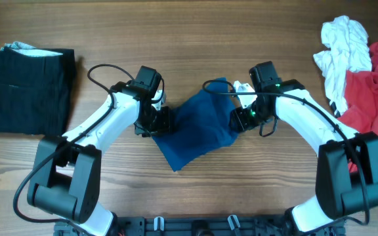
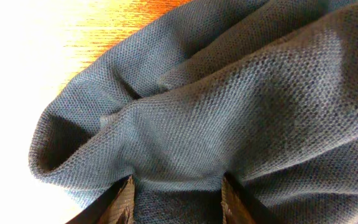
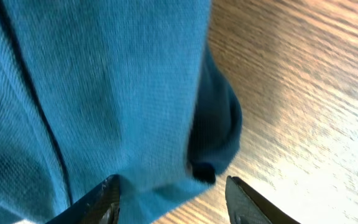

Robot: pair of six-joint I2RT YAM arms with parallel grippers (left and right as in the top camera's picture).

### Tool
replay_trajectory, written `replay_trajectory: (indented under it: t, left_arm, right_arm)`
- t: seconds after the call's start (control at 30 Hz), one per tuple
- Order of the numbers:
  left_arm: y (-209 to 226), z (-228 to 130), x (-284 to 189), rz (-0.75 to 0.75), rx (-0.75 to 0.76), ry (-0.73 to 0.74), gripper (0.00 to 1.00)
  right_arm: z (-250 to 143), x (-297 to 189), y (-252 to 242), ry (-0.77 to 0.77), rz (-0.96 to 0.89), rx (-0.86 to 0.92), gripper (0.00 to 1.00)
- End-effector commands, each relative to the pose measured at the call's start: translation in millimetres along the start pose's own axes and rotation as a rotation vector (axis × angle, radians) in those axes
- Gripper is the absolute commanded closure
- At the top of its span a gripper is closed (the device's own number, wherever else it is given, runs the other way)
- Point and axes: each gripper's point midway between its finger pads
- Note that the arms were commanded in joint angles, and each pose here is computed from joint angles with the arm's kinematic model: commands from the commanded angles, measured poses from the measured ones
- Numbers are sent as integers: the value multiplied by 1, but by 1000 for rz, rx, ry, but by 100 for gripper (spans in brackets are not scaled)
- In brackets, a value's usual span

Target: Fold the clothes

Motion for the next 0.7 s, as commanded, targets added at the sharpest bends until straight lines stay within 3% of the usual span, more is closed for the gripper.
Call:
replay_trajectory:
  t: [0.0,0.2,0.67]
  left_arm:
    - [4,-3,5,16,-7,10,55]
    - [4,-3,5,16,-6,10,54]
    - [4,-4,5,17,-7,11,55]
  right_arm:
    - [5,-29,-7,-74,-57,21,43]
    - [-14,-29,-35,-32,-152,139,43]
    - [12,0,16,-147,35,3,40]
Point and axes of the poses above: each gripper's point midway between its finger pads, its own x axis out along the fingers, its own y axis along the line the jaws close on, z = x × y, and after that the axes turned 7 degrees about -x, right-handed
